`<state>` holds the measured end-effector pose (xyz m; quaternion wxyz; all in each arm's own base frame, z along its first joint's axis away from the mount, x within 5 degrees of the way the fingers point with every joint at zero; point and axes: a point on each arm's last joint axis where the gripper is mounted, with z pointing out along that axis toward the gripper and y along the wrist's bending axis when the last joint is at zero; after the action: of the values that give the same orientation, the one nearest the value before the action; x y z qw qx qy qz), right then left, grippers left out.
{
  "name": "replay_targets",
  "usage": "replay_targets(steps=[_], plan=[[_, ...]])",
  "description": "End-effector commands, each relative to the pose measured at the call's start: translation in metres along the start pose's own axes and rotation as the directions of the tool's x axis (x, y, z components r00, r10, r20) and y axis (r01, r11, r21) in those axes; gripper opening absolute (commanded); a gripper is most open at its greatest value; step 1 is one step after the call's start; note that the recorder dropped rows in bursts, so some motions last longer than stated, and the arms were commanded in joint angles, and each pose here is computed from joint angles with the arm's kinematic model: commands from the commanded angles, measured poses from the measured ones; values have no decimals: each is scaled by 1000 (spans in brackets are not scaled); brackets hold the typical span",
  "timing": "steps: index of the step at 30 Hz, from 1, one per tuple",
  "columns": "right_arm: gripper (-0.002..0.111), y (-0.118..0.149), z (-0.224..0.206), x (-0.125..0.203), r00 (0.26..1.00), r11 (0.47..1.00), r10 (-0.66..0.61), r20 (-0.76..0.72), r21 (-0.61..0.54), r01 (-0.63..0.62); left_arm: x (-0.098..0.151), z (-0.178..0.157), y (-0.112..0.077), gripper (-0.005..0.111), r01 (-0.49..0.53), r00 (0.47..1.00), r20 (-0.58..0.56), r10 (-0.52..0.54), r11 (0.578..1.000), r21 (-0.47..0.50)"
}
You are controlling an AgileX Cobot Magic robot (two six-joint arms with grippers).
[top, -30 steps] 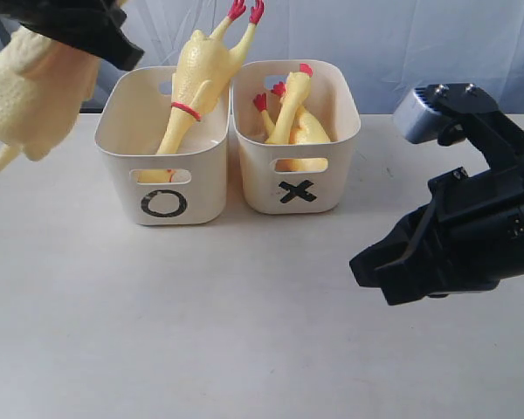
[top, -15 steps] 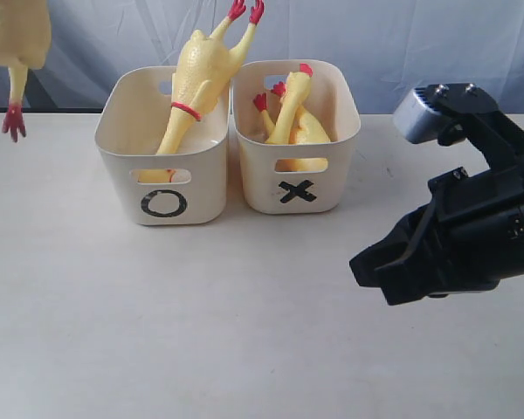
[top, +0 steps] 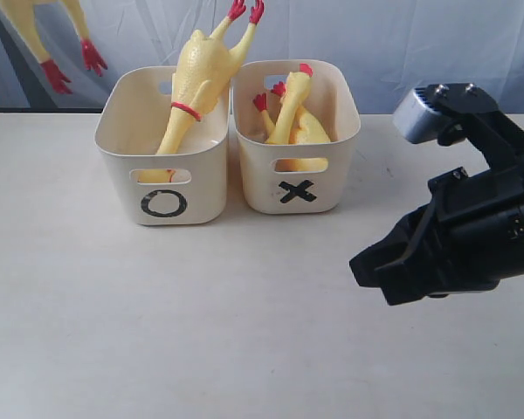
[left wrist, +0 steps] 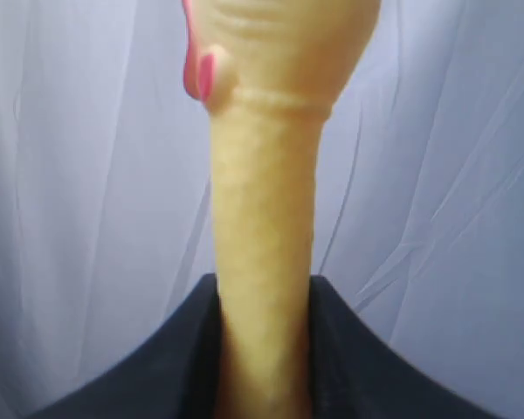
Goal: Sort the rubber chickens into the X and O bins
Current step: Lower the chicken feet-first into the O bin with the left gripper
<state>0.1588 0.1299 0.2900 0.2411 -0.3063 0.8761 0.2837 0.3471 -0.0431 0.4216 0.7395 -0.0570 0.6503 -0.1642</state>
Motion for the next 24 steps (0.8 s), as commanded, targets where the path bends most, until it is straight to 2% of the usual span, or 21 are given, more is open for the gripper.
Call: replay_targets(steps=[1,5,8,13,21,24], plan=[[-1,-1,0,0,1000,1000,-1,8,4,1,13,7,9,0,159,985,71,-157,987,-19],[-1,-1,0,0,1000,1000,-1,8,4,1,29,15,12,0,96,994,48,-95,995,-9],[-1,-1,0,0,1000,1000,-1,8,4,1,38,20,15,0,87,996,32,-86,996,-12],[-1,-1,0,0,1000,1000,-1,8,4,1,54,30,18,0,137,990,26,-137,991,2],[-1,-1,0,0,1000,1000,-1,8,4,1,80,42,13,0,147,989,-21,-145,980,136],[-1,-1,0,0,1000,1000,-1,8,4,1,92,46,16,0,168,985,-52,-162,976,138]])
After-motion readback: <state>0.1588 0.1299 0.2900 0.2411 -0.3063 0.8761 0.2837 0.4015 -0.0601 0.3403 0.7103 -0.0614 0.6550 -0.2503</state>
